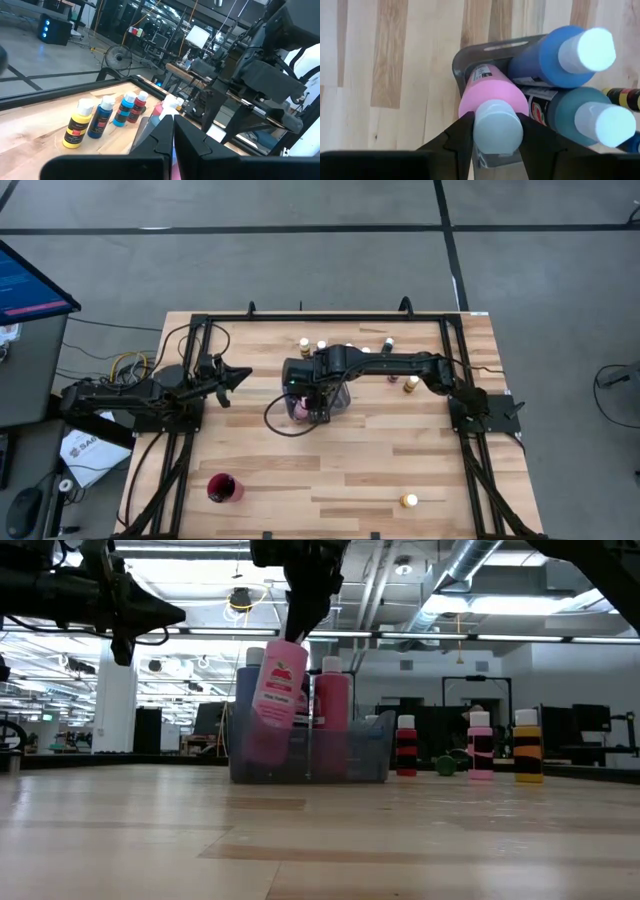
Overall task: Pick & Place Paint Supplies
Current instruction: Put the large light pink paint bottle into the black bin, then put the small yellow paint bottle into the black bin
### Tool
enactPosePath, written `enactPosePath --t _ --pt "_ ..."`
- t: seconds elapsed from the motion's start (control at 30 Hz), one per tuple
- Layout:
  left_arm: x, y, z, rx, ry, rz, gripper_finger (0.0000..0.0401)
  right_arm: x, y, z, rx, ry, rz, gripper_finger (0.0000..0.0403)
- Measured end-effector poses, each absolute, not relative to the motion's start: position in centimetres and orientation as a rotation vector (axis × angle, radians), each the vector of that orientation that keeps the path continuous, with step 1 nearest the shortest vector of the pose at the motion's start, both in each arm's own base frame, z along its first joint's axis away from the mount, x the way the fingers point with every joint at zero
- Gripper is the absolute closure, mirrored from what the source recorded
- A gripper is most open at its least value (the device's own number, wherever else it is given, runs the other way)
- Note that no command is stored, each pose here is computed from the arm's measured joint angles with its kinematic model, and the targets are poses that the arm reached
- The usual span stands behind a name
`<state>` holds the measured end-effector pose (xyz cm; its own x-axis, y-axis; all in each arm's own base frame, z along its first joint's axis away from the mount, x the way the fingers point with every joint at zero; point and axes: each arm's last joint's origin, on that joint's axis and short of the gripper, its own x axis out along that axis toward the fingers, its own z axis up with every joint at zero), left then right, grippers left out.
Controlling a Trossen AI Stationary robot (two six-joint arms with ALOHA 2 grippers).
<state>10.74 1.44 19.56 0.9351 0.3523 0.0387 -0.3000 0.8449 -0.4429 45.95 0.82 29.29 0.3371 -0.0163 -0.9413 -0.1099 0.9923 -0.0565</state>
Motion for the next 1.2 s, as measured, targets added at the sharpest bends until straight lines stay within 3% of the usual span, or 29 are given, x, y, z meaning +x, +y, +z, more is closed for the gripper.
enactPosePath --t 0.63,0.93,1.2 --pt "10.8 1.3 19.6 -0.453 -0.111 0.300 0.0398 46.6 0.5 29.6 -0.114 1.151 0.052 0.0251" --pt "10.8 1.3 19.6 -0.452 -0.113 0.300 0.0398 44.6 0.4 32.3 -0.105 1.154 0.028 0.0244" --pt "10.9 1.3 19.7 -0.453 -0.124 0.298 0.0398 41.4 -4.0 36.1 -0.049 1.132 -0.181 0.0256"
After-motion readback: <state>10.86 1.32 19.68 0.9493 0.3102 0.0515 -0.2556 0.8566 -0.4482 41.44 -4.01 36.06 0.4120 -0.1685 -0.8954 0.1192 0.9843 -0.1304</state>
